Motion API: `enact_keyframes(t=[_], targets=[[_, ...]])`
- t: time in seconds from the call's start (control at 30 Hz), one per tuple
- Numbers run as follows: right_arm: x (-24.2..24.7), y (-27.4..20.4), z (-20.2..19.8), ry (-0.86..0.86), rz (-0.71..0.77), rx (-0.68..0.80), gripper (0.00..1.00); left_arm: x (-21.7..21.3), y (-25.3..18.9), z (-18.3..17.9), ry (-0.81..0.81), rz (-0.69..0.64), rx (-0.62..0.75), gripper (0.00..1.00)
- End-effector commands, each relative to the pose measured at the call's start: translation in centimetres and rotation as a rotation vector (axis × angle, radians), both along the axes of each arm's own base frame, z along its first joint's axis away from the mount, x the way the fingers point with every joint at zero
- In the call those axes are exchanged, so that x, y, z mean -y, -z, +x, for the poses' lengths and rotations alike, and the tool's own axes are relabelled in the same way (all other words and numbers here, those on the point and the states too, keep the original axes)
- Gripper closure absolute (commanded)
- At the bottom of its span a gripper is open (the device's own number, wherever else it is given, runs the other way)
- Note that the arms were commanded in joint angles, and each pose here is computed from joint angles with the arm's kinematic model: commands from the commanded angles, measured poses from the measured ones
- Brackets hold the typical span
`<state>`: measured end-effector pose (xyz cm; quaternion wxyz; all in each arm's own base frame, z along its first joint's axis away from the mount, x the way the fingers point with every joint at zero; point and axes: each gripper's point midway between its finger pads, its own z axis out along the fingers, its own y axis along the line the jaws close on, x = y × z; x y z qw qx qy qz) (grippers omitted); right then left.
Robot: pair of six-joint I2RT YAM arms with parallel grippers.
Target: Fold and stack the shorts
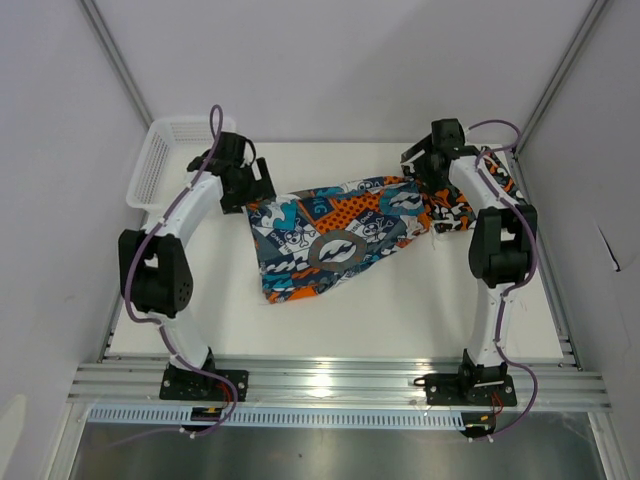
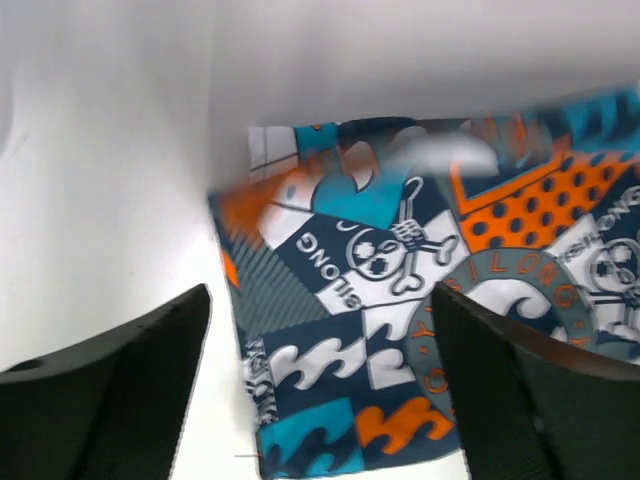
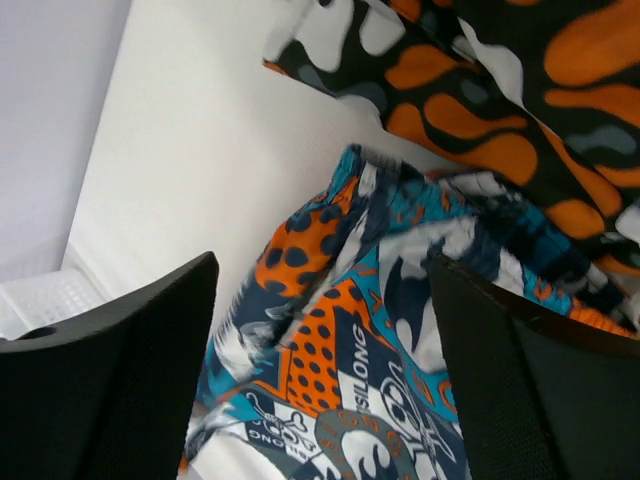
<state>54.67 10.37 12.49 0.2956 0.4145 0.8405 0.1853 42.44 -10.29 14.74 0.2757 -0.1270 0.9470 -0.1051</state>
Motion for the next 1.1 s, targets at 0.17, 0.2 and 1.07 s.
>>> enact_keyframes(t=[0.17, 0.2, 1.07], targets=[[1.4, -4.5, 2.5, -0.067, -0.114, 0.185, 0.10, -1.3, -3.1, 1.6, -0.076, 0.045, 0.102, 0.01], [1.4, -4.7, 1.8, -0.090, -0.128, 0.188, 0.12, -1.1, -3.6, 1.3, -0.071, 0.048, 0.114, 0.01], [-2.5, 7.0, -13.6, -0.454, -0.139, 0.000, 0.81, 20.6, 3.3, -10.6, 0.562, 0.011, 0.199, 0.09]])
